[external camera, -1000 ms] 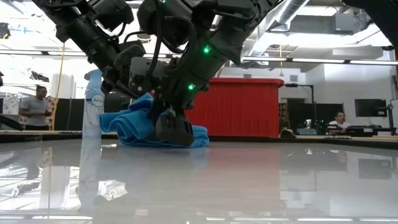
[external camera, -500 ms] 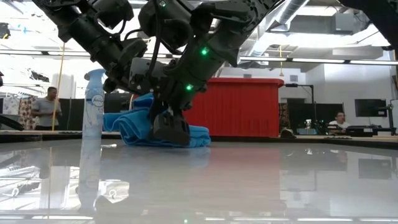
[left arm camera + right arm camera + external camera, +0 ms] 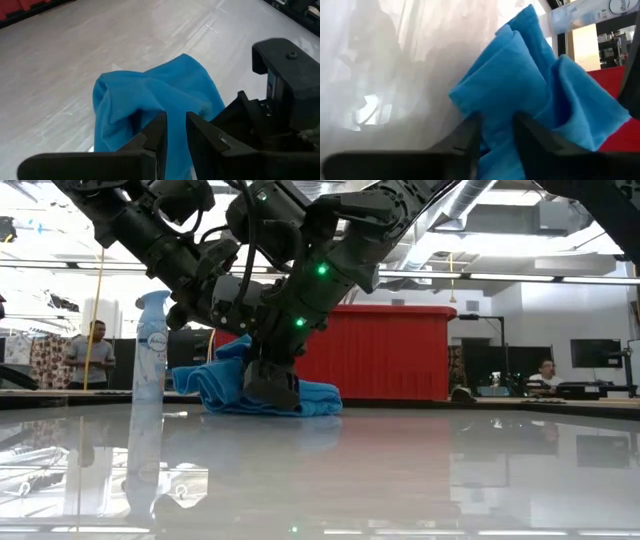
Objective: Fold laundry
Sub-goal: Fold the blue shorts
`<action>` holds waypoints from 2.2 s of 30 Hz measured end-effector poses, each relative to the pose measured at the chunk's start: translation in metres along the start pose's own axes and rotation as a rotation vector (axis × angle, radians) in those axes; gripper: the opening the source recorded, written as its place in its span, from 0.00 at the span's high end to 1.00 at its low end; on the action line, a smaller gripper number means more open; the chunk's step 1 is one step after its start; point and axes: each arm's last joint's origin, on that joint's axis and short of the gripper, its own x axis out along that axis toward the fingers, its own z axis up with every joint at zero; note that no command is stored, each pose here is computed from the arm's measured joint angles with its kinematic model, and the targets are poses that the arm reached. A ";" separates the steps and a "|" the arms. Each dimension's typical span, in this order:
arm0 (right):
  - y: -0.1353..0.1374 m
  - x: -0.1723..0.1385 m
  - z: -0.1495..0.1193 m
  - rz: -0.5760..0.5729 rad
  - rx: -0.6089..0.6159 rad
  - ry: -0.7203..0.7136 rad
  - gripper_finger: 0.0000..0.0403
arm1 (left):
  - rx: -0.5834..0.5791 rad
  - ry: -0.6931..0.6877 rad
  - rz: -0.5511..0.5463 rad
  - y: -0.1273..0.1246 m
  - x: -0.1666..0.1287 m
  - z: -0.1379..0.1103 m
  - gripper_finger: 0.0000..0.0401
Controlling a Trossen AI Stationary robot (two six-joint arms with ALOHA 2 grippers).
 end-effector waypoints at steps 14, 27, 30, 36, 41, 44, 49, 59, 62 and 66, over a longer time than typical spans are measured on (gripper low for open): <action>0.018 -0.033 0.007 0.124 0.034 0.008 0.95 | -0.069 -0.004 0.010 0.000 0.000 0.000 0.85; 0.006 -0.040 0.030 0.599 1.470 0.013 0.54 | -0.210 0.026 -0.026 -0.001 0.000 -0.001 0.85; 0.015 -0.041 0.023 0.485 1.615 0.075 0.44 | -0.239 0.045 -0.054 -0.002 0.000 -0.002 0.85; 0.038 -0.039 0.001 0.314 2.008 0.105 0.38 | -0.301 0.048 -0.057 -0.002 0.000 -0.002 0.85; 0.036 -0.030 -0.010 0.246 2.192 0.005 0.38 | -0.307 0.047 -0.057 -0.002 0.000 -0.001 0.85; 0.030 -0.023 -0.016 0.148 2.272 -0.029 0.38 | -0.306 0.047 -0.057 -0.002 0.000 -0.001 0.85; 0.015 -0.011 -0.022 0.118 2.269 -0.059 0.38 | -0.308 0.045 -0.058 -0.002 0.000 -0.001 0.85; 0.011 -0.003 -0.022 0.139 2.260 -0.090 0.38 | -0.314 0.025 -0.043 -0.002 0.000 0.000 0.85; 0.012 -0.005 -0.021 0.157 2.252 -0.078 0.38 | -0.335 0.009 -0.037 -0.002 0.000 0.001 0.85; 0.010 -0.004 -0.021 0.121 2.235 -0.119 0.38 | -0.339 -0.007 -0.045 -0.002 0.000 0.002 0.85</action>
